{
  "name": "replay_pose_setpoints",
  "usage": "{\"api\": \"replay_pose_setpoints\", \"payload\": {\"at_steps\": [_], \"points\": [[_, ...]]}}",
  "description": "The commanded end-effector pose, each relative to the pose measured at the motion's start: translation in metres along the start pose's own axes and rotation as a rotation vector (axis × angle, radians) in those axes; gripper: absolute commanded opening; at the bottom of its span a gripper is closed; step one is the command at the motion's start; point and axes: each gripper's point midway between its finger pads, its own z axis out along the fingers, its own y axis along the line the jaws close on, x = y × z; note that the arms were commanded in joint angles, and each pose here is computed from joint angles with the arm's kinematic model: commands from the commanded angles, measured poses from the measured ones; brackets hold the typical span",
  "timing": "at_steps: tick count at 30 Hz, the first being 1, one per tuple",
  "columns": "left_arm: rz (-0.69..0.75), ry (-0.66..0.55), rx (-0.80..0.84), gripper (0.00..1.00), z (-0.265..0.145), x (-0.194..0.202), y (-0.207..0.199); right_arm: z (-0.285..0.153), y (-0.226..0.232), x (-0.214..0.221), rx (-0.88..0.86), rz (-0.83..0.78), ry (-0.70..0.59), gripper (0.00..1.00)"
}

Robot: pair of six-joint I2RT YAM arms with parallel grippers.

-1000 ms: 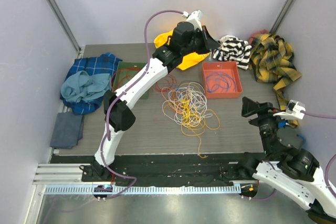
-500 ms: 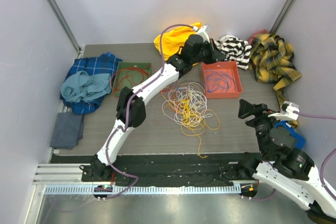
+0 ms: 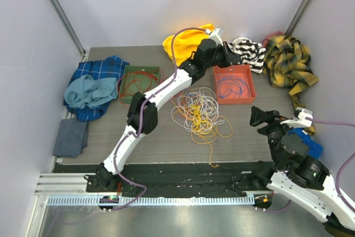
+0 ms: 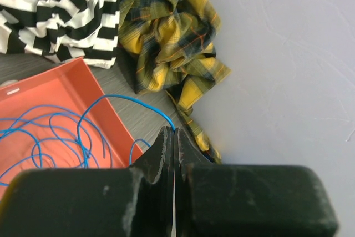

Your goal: Untangle the cables

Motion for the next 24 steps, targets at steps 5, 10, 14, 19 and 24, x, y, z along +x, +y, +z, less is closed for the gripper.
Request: {"api": "replay_pose_setpoints", "payload": {"at_steps": [5,10,14,19,24], "points": [[-0.045,0.069,-0.022,0.16,0.019,0.038,0.030,0.001,-0.002,-0.004,0.018,0.032,-0.026,0.70],[-0.048,0.102,-0.025,0.81,0.013,0.052,0.026,0.001,-0.002,-0.003,0.017,0.027,-0.024,0.70],[0.019,0.034,-0.043,1.00,-0.006,0.028,0.011,0.001,-0.002,-0.004,0.017,0.026,-0.024,0.70],[0.092,-0.089,-0.106,1.00,-0.056,-0.013,-0.013,0.000,-0.003,-0.004,0.017,0.032,-0.019,0.70],[0.146,-0.209,-0.240,1.00,-0.122,-0.038,-0.008,-0.002,-0.003,-0.002,0.009,0.037,-0.005,0.70]]}}
